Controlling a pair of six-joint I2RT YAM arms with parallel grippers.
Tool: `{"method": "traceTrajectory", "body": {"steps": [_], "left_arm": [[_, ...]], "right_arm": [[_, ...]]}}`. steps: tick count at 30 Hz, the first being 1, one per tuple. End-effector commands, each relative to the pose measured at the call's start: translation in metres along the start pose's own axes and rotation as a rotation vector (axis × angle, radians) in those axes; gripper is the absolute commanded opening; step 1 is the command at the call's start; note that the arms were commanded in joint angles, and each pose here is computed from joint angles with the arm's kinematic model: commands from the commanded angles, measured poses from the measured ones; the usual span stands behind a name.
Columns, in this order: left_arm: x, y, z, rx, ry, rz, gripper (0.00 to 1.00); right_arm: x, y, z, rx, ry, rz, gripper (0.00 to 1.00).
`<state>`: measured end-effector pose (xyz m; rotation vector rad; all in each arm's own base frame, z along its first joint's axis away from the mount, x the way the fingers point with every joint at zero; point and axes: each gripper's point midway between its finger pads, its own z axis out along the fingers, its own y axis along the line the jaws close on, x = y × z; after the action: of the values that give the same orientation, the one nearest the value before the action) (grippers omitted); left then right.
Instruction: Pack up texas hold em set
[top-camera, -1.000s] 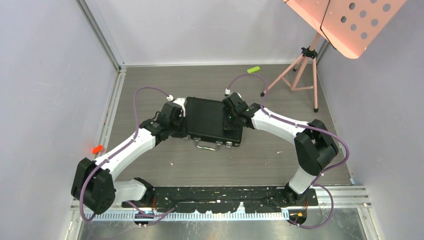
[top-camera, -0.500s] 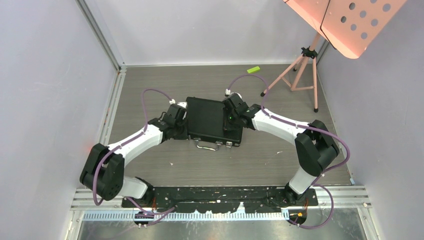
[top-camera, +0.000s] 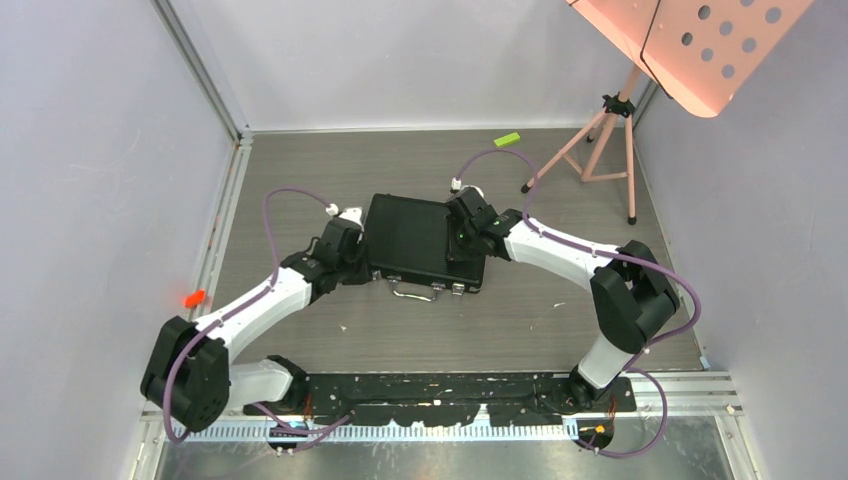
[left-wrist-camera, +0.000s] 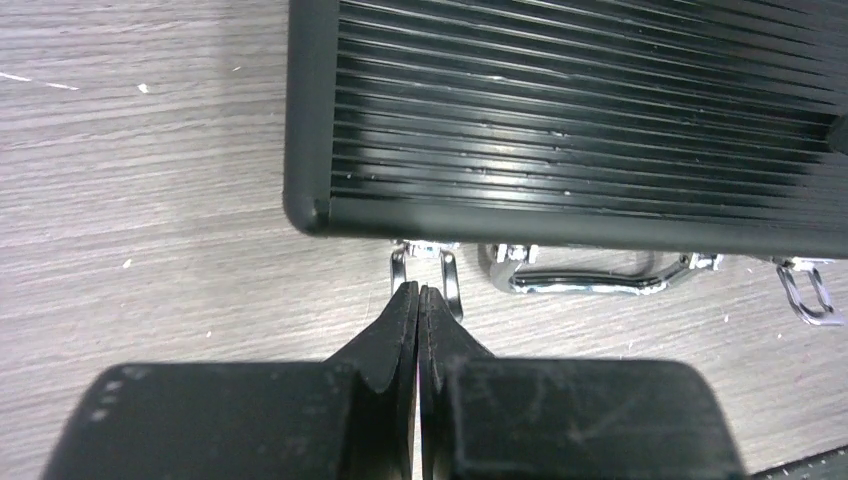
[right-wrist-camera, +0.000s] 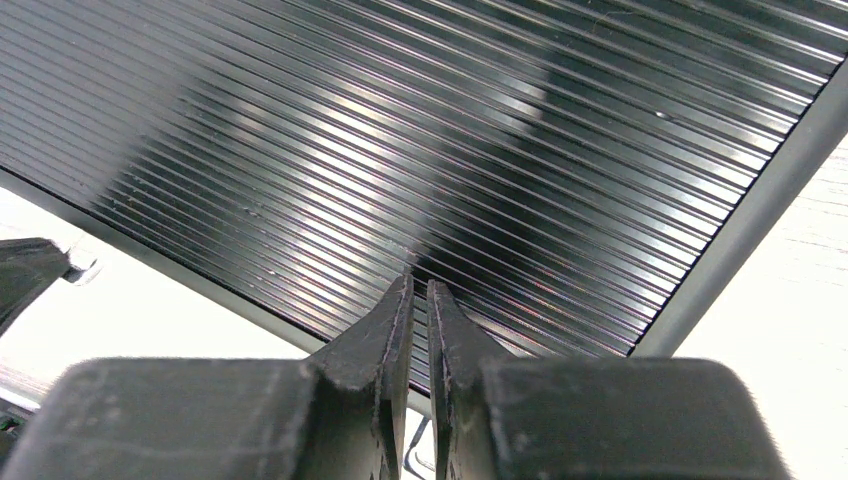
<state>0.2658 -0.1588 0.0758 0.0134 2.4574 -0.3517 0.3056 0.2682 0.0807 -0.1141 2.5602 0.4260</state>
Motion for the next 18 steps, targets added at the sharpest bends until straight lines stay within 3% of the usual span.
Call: {"method": "traceTrajectory", "body": {"steps": [1, 8, 18], "left_arm": [[-0.017, -0.002, -0.026, -0.005, -0.029, 0.013, 0.00], [-0.037, -0.016, -0.040, 0.024, -0.017, 0.067, 0.00], [0.034, -0.007, 0.003, 0.044, 0.179, 0.004, 0.00]], "right_arm": [[0.045, -0.036, 0.011, 0.143, 0.149, -0.034, 0.17], [0.044, -0.034, 0.007, 0.135, 0.145, -0.029, 0.17], [0.047, -0.037, 0.004, 0.139, 0.152, -0.032, 0.17]]}}
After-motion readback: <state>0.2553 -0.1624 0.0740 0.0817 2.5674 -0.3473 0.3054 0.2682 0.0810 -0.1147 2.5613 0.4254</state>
